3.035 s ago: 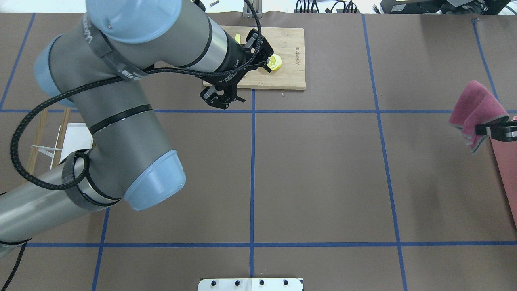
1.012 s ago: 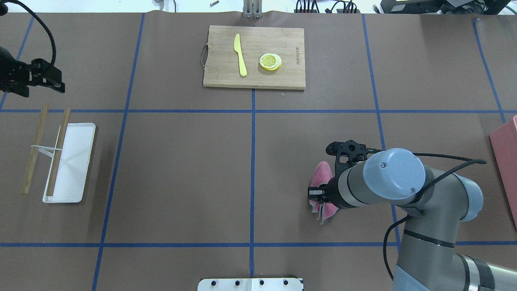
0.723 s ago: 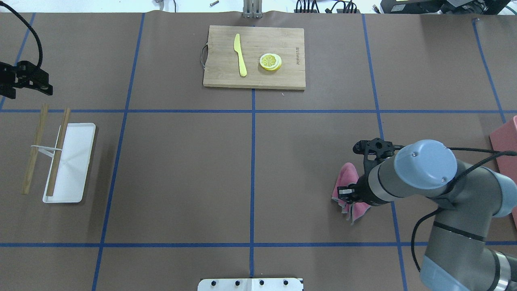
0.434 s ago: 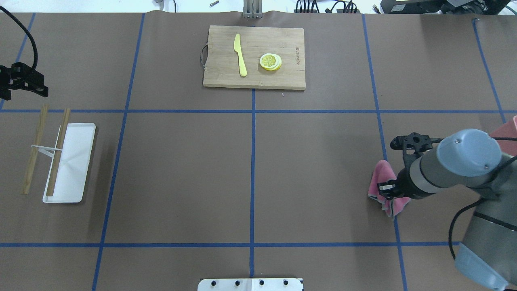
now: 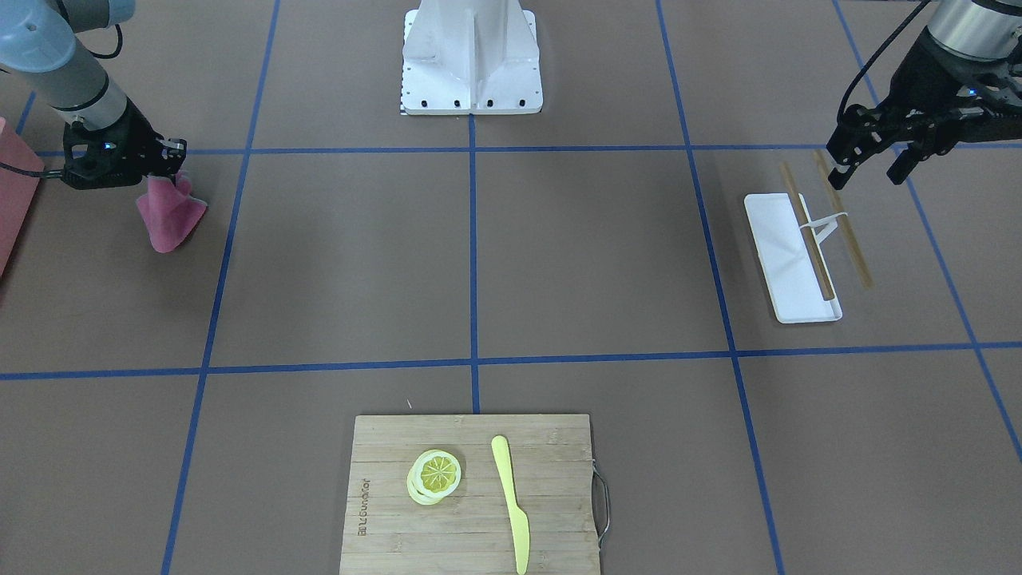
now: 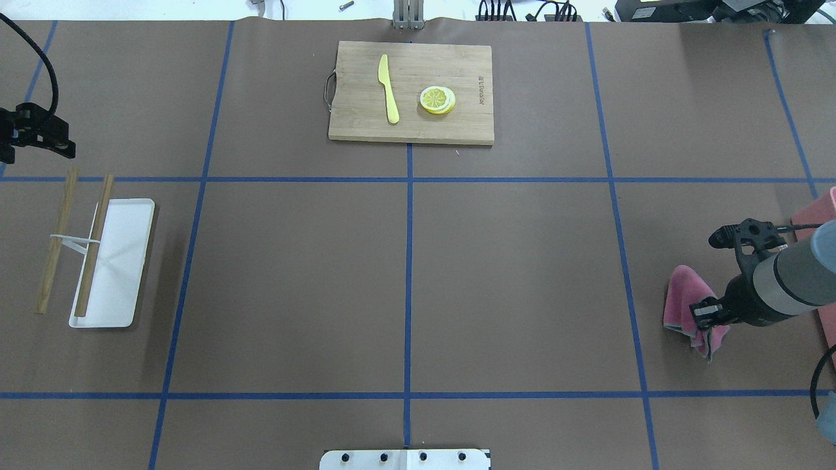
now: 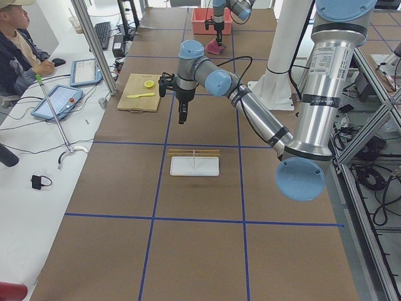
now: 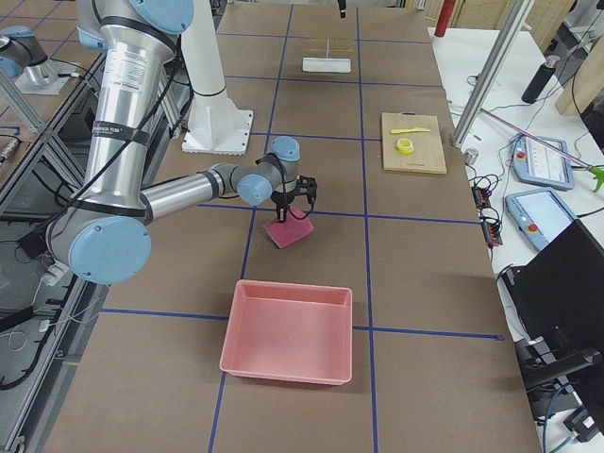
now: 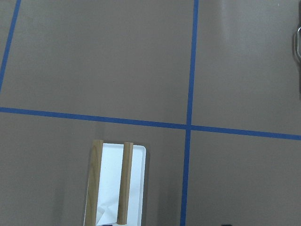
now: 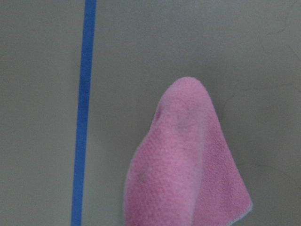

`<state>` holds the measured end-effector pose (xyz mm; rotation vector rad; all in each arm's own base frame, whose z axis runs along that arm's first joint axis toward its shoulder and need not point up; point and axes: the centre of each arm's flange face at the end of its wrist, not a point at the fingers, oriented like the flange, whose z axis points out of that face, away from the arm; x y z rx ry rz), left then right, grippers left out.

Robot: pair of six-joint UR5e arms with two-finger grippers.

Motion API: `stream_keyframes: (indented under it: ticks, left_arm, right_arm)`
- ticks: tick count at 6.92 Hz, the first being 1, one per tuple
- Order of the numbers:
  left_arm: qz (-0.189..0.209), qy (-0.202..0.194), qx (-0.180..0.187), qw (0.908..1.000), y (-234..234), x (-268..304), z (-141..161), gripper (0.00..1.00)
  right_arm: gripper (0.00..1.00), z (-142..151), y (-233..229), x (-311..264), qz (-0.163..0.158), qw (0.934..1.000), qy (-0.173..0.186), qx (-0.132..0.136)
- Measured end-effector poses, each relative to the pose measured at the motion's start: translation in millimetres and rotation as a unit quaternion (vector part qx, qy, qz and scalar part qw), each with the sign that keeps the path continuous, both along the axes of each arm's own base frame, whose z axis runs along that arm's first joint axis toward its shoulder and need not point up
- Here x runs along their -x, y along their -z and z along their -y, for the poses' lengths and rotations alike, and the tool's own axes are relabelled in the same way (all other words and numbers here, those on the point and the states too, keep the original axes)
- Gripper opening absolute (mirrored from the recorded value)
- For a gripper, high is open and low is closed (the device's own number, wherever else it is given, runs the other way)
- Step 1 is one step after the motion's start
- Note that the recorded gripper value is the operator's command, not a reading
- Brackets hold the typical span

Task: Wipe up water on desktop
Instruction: 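Wipe the cloth across the same table patch again with the right gripper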

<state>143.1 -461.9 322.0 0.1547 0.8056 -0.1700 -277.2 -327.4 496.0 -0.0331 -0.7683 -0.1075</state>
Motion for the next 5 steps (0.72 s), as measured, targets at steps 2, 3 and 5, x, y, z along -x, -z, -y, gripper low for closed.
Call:
stream_keyframes:
  ticks: [2,3,5]
  left_arm:
    - [0.005,-0.004,0.0,1.0,-7.9,4.0,-2.9,0.82]
    - [0.016,-0.015,-0.007,0.9997,-20.0,14.9,-5.9,0.82]
    - [0.037,-0.04,-0.026,0.9982,-50.3,49.2,-4.7,0.84]
  right_arm:
    - [0.0,5.1,42.9,52.1,0.023,0.9994,-0.013,0.021]
    - [0.0,-3.8,77.3,98.9,0.033,0.9985,-0.019,0.04]
    - [0.0,-28.4,153.6,192.5,0.038,0.9961,-0.04,0.068]
